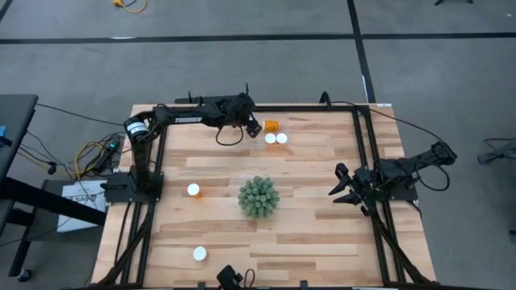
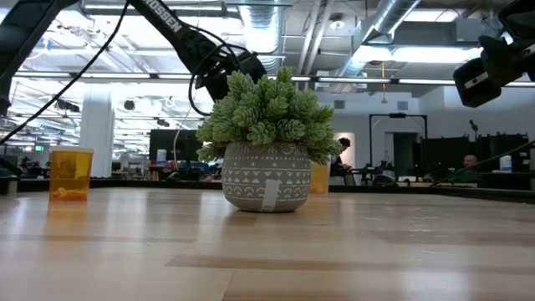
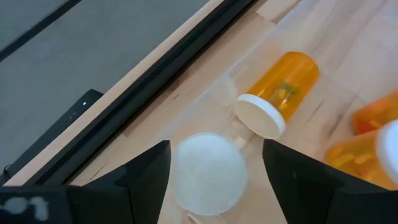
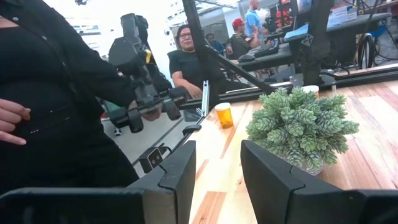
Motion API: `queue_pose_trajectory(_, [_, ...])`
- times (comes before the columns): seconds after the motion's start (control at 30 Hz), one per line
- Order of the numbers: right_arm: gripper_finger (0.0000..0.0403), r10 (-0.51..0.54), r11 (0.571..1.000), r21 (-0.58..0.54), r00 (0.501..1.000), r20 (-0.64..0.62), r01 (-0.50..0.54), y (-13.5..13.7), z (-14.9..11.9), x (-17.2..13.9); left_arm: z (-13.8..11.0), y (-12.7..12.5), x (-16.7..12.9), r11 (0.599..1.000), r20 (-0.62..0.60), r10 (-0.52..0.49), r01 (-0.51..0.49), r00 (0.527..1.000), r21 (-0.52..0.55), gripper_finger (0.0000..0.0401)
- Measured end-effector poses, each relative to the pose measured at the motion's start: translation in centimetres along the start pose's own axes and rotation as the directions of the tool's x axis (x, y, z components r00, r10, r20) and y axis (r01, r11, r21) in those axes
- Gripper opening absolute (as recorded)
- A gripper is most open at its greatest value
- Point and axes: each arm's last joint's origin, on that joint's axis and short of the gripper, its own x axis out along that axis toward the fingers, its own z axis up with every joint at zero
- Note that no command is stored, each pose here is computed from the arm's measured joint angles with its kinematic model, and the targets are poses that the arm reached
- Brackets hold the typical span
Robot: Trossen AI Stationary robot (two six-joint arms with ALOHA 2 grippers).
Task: Pick and place pill bottles into a basket
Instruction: Put the orange pill bottle into the transparent bin
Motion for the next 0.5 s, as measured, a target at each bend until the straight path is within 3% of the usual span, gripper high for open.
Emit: queue_pose_trajectory(0.5, [0.012,0.0,1.0,0.0,1.0,0.0,0.0,0.0,0.0,0.0,2.2,-3.0,-9.3,0.996,0.137,-0.08,0.074,0.987,0.055,0.0247])
